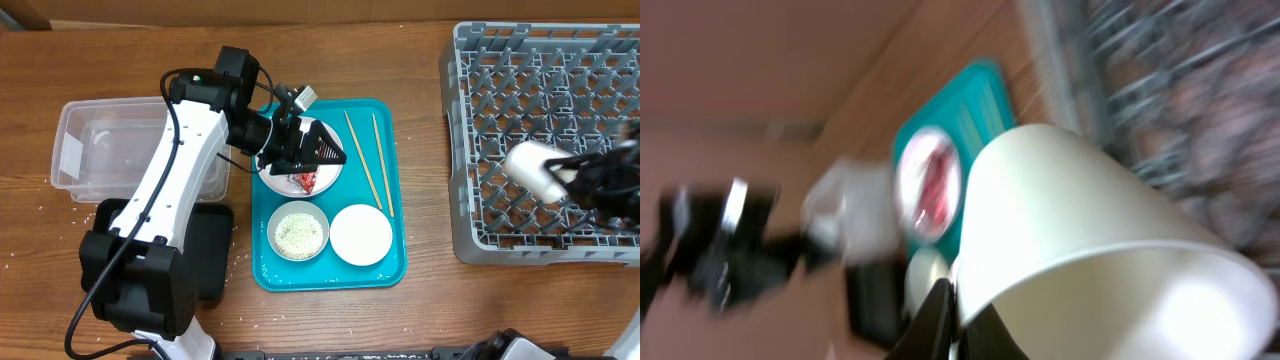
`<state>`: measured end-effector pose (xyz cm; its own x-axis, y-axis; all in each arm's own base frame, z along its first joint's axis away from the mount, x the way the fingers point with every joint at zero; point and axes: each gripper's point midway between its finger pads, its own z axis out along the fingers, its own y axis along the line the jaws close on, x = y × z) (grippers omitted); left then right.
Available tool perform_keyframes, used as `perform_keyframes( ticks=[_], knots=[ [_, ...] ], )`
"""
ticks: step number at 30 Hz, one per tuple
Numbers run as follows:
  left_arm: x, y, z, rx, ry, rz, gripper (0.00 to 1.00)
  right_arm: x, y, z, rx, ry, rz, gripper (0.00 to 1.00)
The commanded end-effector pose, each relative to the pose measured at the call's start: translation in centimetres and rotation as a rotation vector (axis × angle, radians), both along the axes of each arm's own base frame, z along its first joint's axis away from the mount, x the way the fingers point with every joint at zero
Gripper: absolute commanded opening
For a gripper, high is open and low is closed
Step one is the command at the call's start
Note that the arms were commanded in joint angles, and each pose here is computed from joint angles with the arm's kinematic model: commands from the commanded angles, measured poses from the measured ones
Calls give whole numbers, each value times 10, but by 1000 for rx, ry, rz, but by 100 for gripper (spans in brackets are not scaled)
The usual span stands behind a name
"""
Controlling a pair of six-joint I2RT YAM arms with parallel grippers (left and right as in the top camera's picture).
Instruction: Sort waste into correct bins and load items into the dishwasher
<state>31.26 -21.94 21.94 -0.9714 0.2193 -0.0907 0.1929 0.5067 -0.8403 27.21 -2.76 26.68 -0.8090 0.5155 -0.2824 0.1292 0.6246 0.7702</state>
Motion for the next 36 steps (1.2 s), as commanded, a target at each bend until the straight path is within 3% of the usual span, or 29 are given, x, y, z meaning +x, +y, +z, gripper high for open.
perform_keyframes(
  ticks=[1, 10, 15, 20, 25, 36],
  knots=[
    [4, -8, 35, -138, -55, -7, 90, -10, 54, 21, -21, -233, 323, 4],
    [6, -5, 47, -156, -73, 1, 86, -39, 142, -18, -113, -49, 678, 4],
    [5, 8, 60, -126, -139, 30, 86, -49, 163, -56, -162, 105, 698, 4],
    [1, 31, 61, 51, -200, 111, 87, -55, 176, -97, -363, 226, 671, 4],
    [4, 62, 61, 203, -198, 261, 88, -54, 197, -135, -631, 229, 638, 7],
    [2, 73, 53, 286, -181, 294, 90, -31, 235, -186, -713, 193, 686, 7]
  ],
)
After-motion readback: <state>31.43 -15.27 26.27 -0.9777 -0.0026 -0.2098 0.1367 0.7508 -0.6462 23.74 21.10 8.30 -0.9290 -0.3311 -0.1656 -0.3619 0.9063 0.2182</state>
